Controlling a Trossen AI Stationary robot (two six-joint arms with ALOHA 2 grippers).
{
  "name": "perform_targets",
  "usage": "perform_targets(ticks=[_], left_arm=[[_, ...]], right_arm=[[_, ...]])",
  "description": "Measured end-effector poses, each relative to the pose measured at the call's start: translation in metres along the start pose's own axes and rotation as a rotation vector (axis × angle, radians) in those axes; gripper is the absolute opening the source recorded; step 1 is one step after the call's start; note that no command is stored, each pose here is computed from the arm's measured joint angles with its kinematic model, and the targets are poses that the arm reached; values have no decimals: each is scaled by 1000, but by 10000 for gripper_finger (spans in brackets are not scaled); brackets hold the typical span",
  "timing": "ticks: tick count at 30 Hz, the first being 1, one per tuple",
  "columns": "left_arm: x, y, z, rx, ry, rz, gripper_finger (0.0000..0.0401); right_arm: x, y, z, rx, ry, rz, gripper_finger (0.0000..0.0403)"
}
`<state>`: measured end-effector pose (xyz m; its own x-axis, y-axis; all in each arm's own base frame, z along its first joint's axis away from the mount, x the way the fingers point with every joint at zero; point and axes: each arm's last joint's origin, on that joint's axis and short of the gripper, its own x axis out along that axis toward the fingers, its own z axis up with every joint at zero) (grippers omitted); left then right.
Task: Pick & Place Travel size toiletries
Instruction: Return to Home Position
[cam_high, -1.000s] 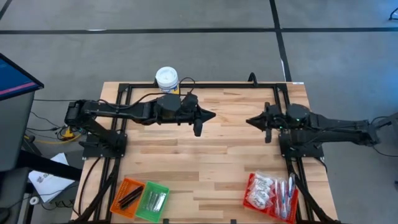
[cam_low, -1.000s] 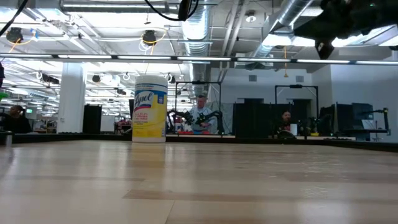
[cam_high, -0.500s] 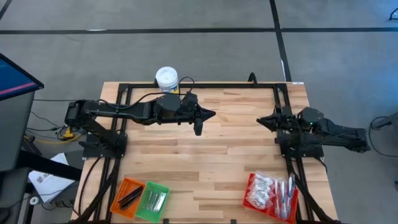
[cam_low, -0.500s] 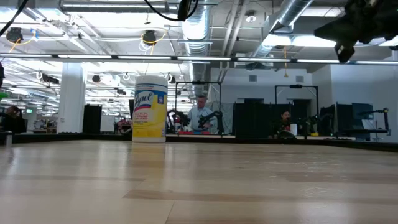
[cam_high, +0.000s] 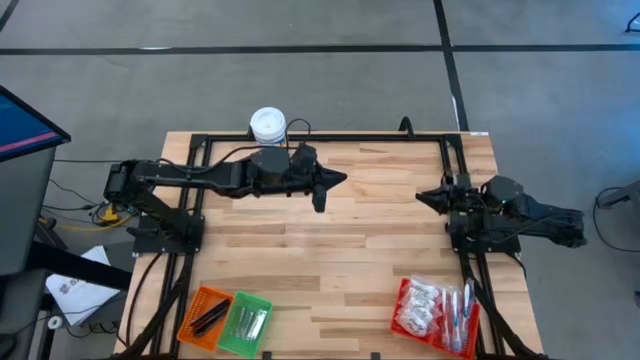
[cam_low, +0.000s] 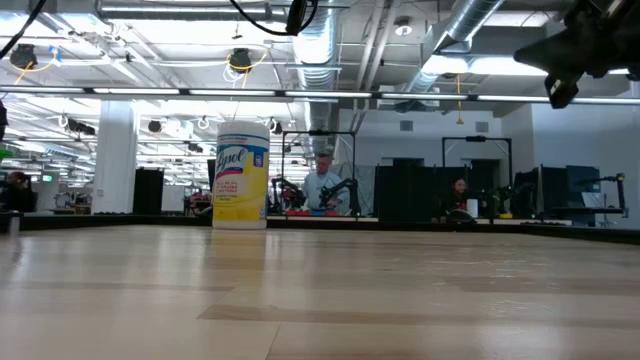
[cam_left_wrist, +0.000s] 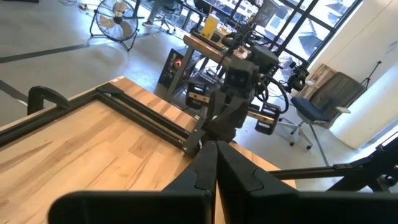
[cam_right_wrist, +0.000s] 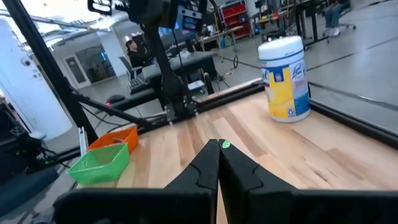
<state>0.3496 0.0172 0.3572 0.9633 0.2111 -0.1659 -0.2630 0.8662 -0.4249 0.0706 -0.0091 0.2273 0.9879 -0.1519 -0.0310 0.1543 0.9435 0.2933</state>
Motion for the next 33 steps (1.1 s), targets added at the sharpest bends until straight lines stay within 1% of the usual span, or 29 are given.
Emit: perform_targets(ticks=[24,29,33], left_arm=[[2,14,10,-13,-44,33,1],[2,15,11,-14,-50,32,1],[2,15,11,-14,-50,31,1]], right_arm=[[0,0,-1,-18,-2,-10,0],[7,-4,-14,7,17,-17,0],[14,-7,-23,33,-21,3,0]])
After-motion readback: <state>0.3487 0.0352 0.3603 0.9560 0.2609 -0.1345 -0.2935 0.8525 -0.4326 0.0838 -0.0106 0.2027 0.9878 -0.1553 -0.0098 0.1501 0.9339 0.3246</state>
